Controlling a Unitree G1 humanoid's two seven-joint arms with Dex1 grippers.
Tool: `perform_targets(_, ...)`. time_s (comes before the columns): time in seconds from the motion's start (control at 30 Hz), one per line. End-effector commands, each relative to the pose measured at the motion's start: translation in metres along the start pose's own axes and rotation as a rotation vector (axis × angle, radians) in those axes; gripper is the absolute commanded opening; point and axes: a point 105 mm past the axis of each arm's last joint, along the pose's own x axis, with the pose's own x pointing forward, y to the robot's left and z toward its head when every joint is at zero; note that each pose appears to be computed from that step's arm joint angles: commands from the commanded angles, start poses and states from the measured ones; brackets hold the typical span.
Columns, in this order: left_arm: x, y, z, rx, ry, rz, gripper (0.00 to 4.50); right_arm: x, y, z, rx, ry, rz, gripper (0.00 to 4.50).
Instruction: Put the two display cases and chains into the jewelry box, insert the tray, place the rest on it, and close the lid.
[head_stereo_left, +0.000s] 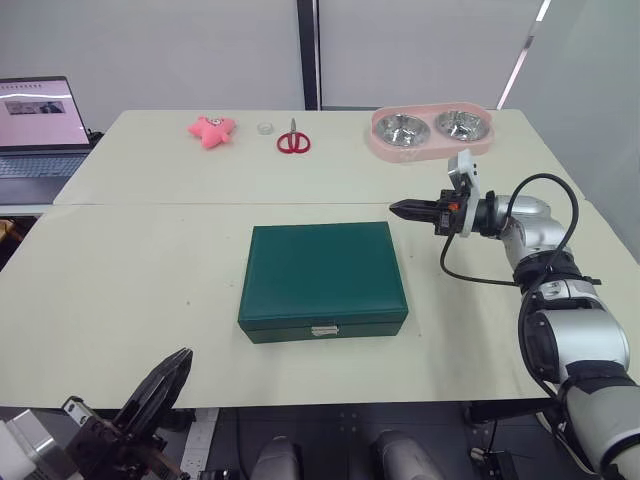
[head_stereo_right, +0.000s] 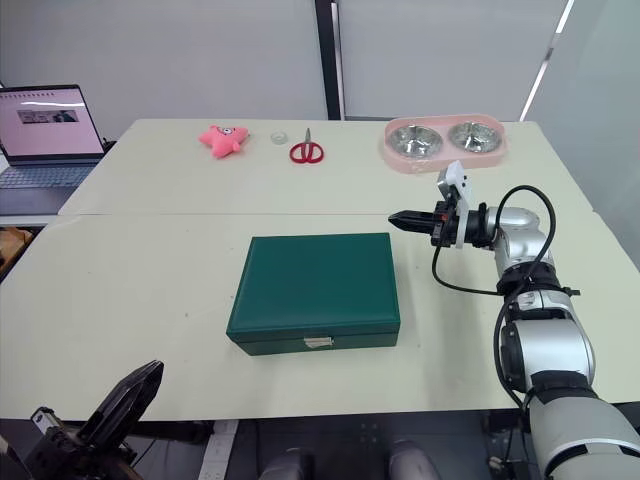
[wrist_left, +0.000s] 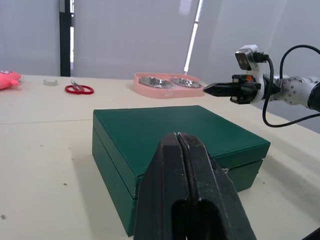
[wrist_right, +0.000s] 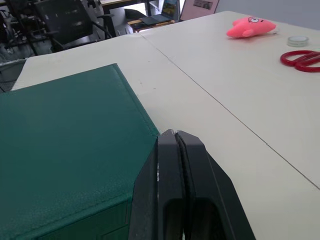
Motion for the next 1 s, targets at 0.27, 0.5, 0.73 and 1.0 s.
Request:
perform_targets(0.27,-0.001,0.072,-0.009,0.050,0.149,0.216,0.00,-0.069,-0.001,-0.022,-0.053,0.063,-0.214,1.01)
perform_targets(0.5,0.012,0.119,-0.029,0.092,0.244,0.245,1.87,-0.124,0.012,-0.052,-0.019,0.068,-0.411,3.05)
perform_targets(0.73,0.033,0.180,-0.020,0.187,0.285,0.300,4.19,-0.158,0.032,-0.087,0.031,0.164,-0.532,4.50)
perform_targets(1.0,0.040,0.212,-0.007,0.240,0.398,0.242,4.46,-0.180,0.041,-0.107,0.087,0.197,-0.612,4.50)
